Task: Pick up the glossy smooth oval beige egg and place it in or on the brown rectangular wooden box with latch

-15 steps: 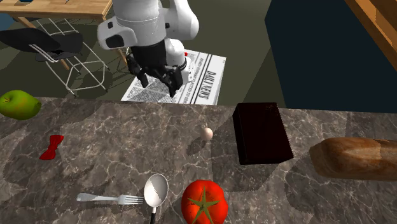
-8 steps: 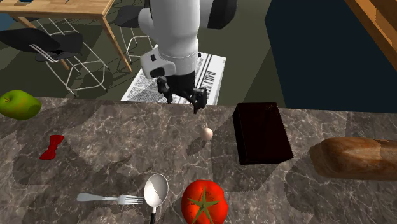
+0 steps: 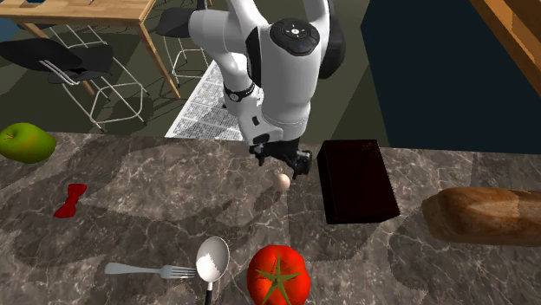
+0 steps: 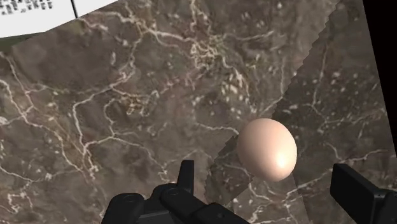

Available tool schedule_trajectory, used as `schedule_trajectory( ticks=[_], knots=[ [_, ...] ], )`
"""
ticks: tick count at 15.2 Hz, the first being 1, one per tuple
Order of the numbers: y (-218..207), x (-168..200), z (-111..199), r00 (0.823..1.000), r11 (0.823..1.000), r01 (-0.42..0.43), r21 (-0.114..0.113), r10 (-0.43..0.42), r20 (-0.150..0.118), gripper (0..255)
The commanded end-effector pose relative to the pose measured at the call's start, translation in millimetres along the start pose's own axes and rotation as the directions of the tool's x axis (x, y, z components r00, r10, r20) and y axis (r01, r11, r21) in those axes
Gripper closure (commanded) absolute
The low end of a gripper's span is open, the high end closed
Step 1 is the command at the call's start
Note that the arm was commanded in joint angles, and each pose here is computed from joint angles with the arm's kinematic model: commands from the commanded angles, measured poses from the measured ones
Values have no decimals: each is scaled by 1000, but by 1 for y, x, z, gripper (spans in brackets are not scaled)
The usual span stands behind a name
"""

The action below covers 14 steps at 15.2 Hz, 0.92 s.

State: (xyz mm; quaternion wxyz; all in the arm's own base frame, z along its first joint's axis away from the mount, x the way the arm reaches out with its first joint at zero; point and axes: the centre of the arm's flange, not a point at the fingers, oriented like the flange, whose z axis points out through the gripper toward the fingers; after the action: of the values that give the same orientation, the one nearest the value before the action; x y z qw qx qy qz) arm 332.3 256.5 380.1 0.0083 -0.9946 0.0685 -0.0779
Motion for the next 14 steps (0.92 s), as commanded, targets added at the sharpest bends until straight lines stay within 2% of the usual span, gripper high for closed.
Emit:
schedule_trajectory(
  ticks=[1, 8, 14],
  knots=[
    [-15, -3, 16, 1000, 1000, -4, 3, 4, -2, 0],
    [-15, -3, 53, 1000, 1000, -4, 3, 4, -2, 0],
    [-15, -3, 56, 1000, 1000, -4, 3, 4, -2, 0]
  ],
)
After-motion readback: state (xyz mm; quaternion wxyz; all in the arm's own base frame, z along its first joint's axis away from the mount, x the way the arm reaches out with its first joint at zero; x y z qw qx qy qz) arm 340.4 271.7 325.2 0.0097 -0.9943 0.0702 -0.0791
